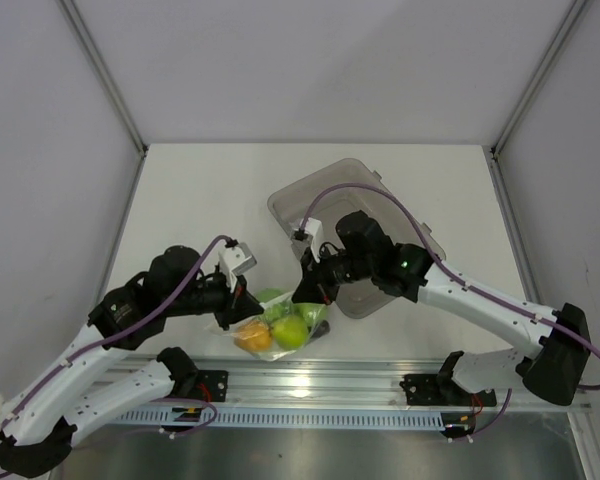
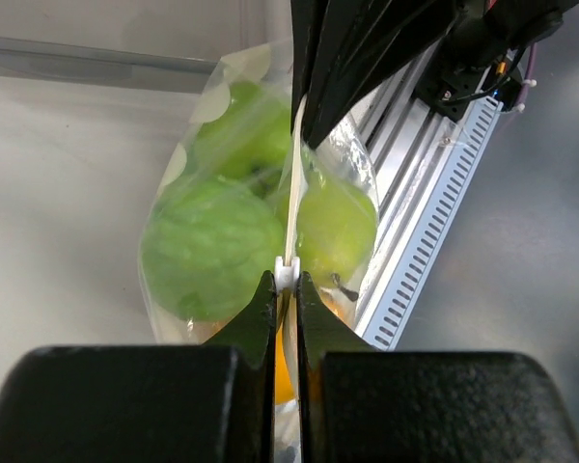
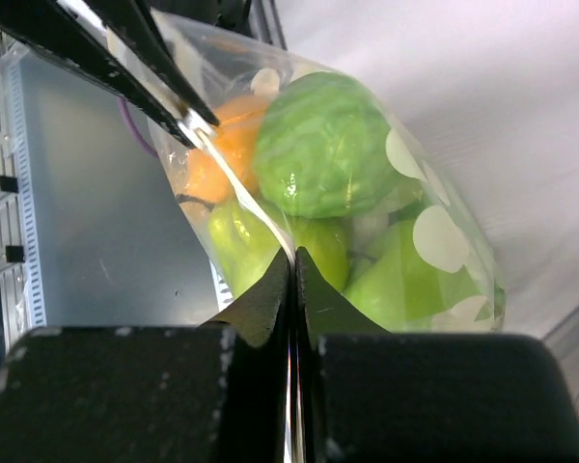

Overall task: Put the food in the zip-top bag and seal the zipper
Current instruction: Zip the zipper food storage bag at the center of the board.

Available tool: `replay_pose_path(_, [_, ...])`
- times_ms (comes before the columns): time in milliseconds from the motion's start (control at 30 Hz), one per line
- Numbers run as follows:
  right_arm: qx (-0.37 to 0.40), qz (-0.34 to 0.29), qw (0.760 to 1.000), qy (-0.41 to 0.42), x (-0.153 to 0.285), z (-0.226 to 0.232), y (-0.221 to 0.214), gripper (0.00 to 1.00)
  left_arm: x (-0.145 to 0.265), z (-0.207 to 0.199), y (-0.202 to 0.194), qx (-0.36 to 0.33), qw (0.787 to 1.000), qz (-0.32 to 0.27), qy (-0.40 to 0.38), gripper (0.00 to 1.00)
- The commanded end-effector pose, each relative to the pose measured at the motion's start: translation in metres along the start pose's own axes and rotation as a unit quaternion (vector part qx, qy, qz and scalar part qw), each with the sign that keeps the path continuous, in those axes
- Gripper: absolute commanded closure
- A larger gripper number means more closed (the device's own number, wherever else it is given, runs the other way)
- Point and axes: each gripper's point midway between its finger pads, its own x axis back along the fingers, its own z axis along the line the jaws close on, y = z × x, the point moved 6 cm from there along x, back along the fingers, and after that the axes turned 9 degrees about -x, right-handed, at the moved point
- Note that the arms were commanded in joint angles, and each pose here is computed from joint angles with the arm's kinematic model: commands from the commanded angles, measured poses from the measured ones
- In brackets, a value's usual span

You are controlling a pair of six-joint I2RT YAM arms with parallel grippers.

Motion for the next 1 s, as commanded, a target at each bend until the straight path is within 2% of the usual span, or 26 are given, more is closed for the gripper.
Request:
replay_pose_path(0, [-0.006,-0.033,0.998,-0.046,0.019,-0.016,0.008,1.0,0.01,-0.001,0.003,0.016,1.0,-0.003,0.018,0.99])
replay_pose_path(233, [-0.022,-0.039,0.998,-0.05,0.033,-0.031,0.004,1.0,0.018,0.0,0.0,0.039,0.998,0.005,0.04,0.99])
replay_pose_path(633, [-0.025,-0.04,0.997,-0.053,0.043,-0.031,0.003,1.0,0.05,-0.007,-0.008,0.106,0.989,-0.031,0.094,0.99])
replay_pose_path(967, [-0.031,-0.039,0.998,-0.05,0.04,-0.033,0.001,1.0,0.069,-0.003,-0.033,0.199,0.964,-0.016,0.176,0.99])
